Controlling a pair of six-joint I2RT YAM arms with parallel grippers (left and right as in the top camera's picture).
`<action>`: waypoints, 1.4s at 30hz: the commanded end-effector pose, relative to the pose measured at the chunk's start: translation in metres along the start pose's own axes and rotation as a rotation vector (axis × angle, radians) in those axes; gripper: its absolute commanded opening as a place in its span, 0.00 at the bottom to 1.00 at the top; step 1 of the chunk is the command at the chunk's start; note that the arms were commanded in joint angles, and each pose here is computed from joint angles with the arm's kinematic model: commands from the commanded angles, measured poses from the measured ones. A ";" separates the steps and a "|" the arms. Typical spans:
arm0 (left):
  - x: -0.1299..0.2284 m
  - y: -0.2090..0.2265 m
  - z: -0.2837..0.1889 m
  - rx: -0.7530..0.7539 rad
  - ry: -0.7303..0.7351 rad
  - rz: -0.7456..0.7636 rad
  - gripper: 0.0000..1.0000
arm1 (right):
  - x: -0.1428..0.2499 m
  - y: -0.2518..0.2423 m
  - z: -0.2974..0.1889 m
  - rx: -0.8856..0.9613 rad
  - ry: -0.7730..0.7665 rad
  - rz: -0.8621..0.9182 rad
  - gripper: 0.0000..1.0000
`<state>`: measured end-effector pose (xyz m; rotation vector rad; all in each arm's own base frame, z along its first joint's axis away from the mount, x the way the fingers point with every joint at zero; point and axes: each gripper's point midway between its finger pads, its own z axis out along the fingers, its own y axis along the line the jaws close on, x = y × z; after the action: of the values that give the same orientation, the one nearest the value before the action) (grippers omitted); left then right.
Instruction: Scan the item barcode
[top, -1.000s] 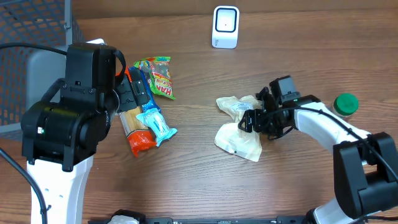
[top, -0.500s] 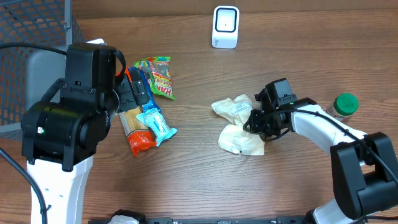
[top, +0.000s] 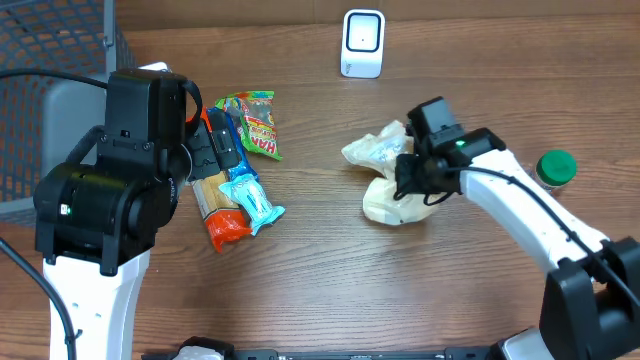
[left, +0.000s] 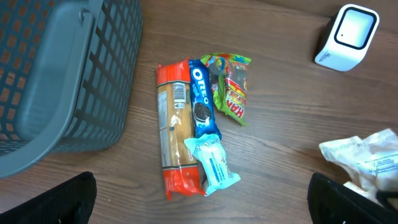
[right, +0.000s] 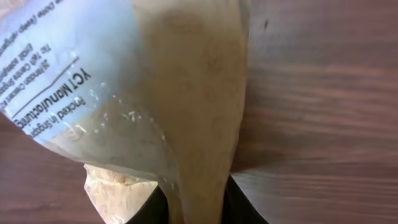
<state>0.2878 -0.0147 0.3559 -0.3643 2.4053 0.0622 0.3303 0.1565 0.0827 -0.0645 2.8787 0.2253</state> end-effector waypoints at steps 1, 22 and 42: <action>-0.001 0.002 0.001 -0.016 -0.004 -0.009 1.00 | -0.017 -0.013 -0.018 0.228 -0.144 -0.057 0.06; -0.001 0.002 0.001 -0.016 -0.004 -0.009 1.00 | -0.038 -0.013 -0.050 0.548 -0.397 -0.148 0.04; -0.001 0.002 0.001 -0.016 -0.004 -0.009 1.00 | -0.086 -0.017 -0.099 0.874 -0.557 -0.449 0.04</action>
<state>0.2878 -0.0147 0.3559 -0.3643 2.4053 0.0622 0.3913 0.1246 0.1767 -0.3823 2.1549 -0.8827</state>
